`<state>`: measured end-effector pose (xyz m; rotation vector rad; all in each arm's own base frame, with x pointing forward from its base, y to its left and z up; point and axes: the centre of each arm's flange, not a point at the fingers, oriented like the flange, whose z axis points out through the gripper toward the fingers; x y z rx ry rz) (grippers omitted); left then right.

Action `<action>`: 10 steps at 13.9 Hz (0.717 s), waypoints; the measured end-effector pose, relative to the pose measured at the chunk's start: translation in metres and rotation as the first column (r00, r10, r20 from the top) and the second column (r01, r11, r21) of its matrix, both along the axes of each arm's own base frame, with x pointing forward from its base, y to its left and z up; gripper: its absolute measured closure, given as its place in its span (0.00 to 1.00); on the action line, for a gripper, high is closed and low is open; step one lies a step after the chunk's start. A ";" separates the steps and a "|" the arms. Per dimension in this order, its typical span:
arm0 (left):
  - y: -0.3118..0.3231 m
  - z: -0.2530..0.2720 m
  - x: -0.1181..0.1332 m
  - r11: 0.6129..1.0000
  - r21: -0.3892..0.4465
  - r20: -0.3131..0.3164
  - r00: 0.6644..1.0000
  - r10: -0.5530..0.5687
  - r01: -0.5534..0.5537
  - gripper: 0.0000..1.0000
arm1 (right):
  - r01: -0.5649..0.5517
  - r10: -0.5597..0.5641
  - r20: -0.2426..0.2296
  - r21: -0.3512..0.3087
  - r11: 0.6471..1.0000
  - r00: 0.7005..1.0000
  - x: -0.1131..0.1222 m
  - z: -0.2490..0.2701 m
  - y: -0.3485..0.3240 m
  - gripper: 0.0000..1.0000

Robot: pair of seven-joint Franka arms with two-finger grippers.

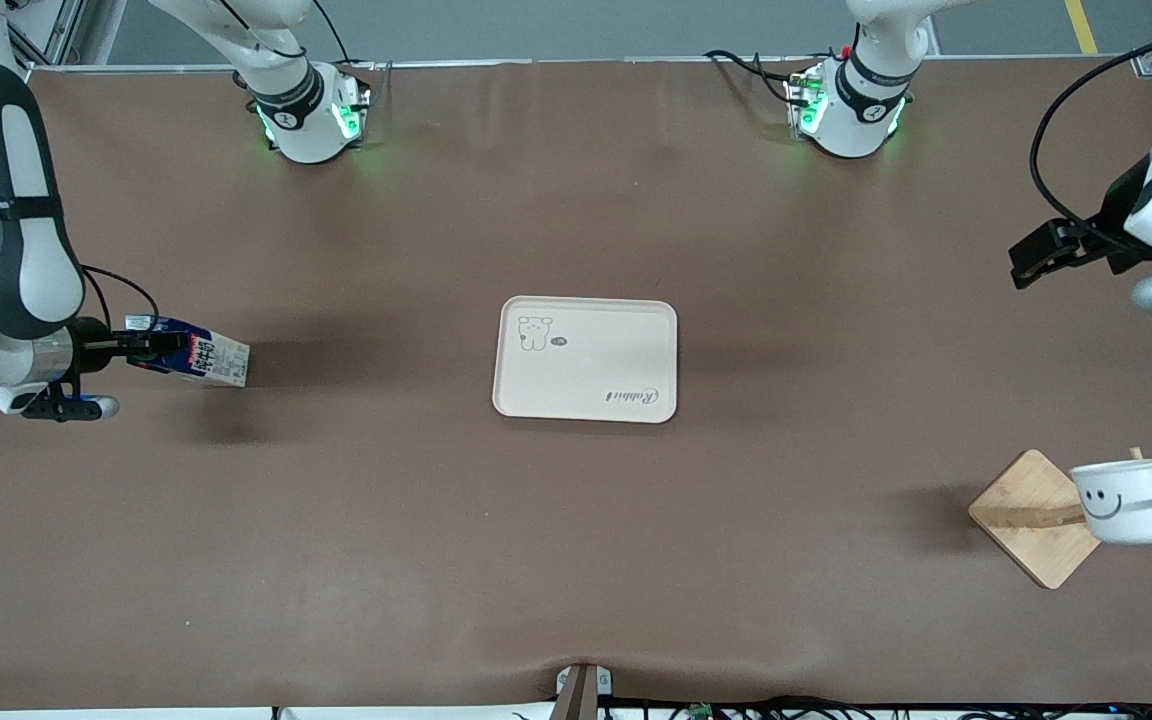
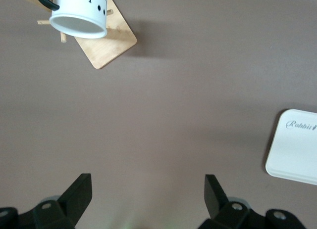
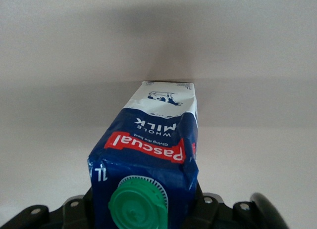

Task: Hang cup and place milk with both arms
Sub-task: 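Open the left gripper and draw it back from the hung mug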

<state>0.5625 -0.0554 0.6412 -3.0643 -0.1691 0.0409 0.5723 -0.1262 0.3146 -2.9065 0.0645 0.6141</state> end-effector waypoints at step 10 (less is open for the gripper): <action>-0.012 0.005 -0.049 0.999 -0.007 0.003 0.999 -0.043 0.043 0.00 | 0.004 -0.004 -0.013 0.002 1.000 1.000 -0.007 -0.007 -0.001 0.17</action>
